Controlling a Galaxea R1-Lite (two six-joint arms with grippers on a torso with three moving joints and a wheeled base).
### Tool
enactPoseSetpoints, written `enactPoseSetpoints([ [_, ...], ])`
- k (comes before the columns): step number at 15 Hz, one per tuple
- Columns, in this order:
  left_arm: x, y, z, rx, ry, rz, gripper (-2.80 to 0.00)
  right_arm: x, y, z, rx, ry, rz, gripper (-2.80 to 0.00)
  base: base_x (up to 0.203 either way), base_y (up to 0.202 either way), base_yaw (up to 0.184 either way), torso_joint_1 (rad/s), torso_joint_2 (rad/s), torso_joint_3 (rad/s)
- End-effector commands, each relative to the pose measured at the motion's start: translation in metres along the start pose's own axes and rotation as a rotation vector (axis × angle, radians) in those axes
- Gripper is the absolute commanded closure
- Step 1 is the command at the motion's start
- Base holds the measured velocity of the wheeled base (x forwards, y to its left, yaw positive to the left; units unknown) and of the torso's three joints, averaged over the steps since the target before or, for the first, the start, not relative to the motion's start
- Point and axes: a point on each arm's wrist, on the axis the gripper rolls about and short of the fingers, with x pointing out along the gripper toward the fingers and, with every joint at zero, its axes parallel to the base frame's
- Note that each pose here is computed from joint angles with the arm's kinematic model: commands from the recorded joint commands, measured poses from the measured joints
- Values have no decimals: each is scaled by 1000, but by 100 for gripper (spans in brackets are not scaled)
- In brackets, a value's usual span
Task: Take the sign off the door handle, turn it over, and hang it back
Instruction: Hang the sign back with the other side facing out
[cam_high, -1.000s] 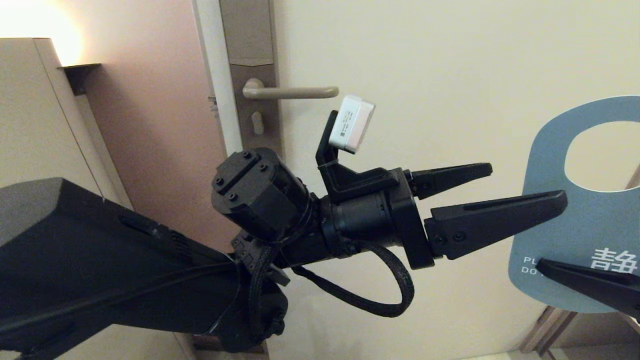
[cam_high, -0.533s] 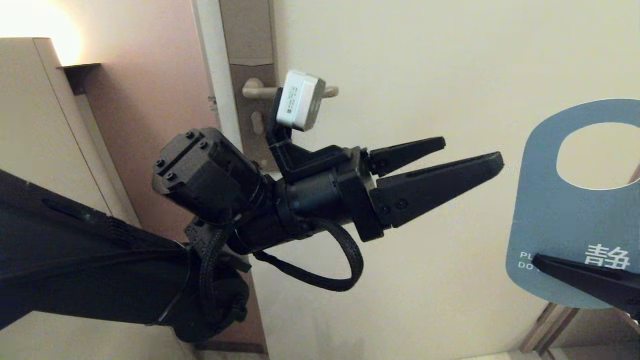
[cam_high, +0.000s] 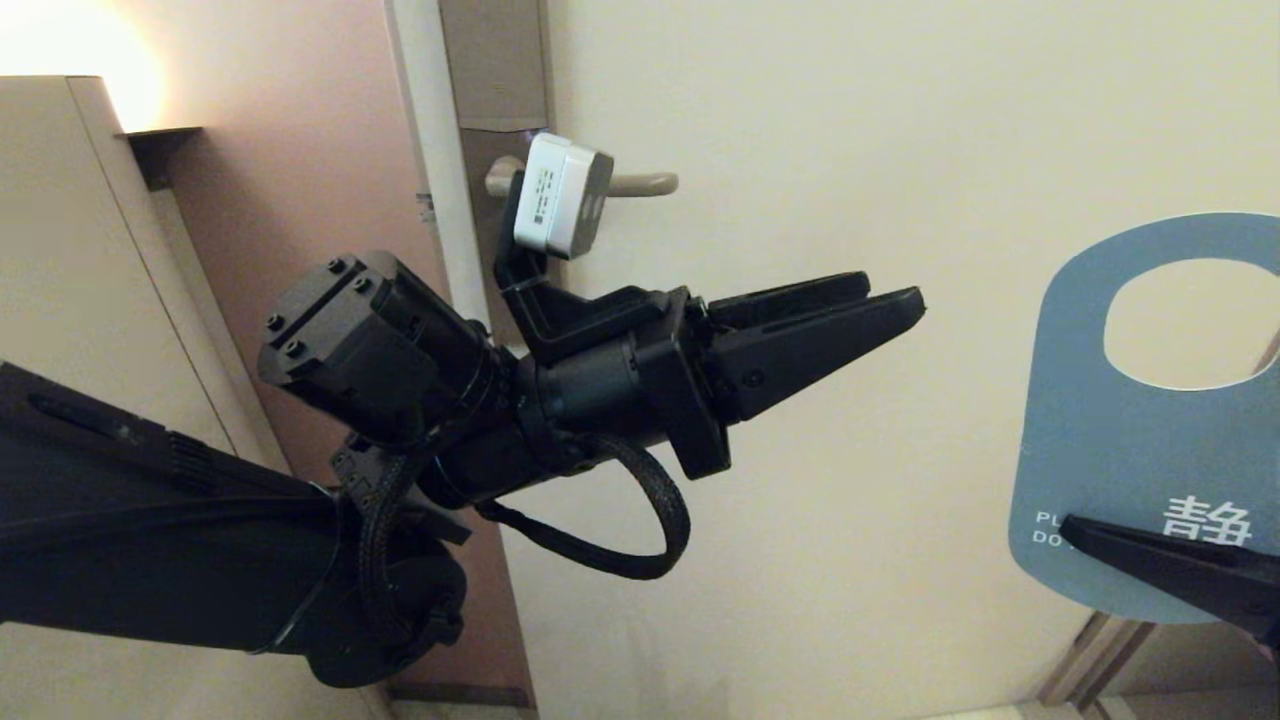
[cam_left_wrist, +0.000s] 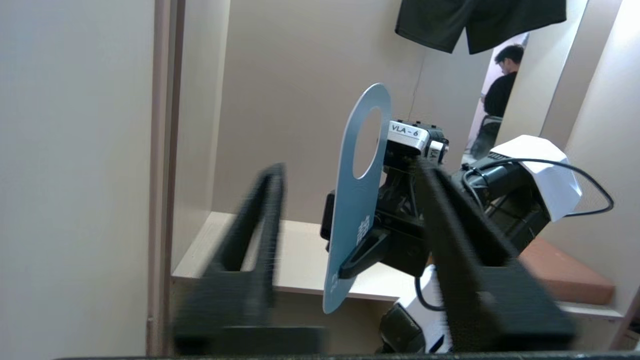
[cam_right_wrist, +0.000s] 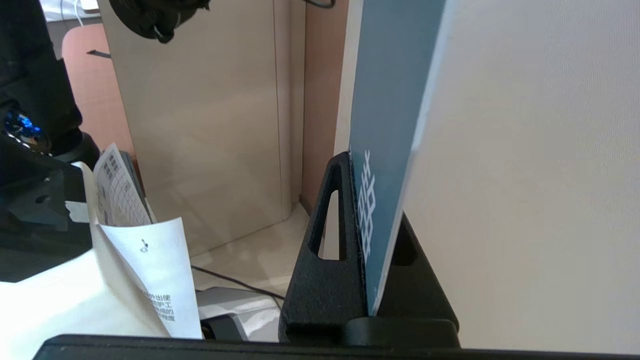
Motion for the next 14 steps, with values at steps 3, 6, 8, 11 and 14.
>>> enactPoseSetpoints([
  [3, -14, 7, 9, 164, -2, 23, 0, 0, 0, -3, 5, 8, 4, 0, 0, 0, 0, 0, 0, 0],
  [6, -32, -3, 12, 170, 19, 64, 0, 0, -1, -6, 11, 17, -36, 0, 0, 0, 0, 0, 0, 0],
  [8, -53, -8, 16, 192, 50, 132, 0, 0, -1, -9, 18, 25, -57, 0, 0, 0, 0, 0, 0, 0],
  [11, -88, -10, 24, 253, 133, 275, 0, -2, -2, -10, 21, 27, -78, 0, 0, 0, 0, 0, 0, 0],
  [14, -117, -19, 25, 304, 221, 416, 0, -7, -10, -10, 30, 26, -154, 0, 0, 0, 0, 0, 0, 0],
])
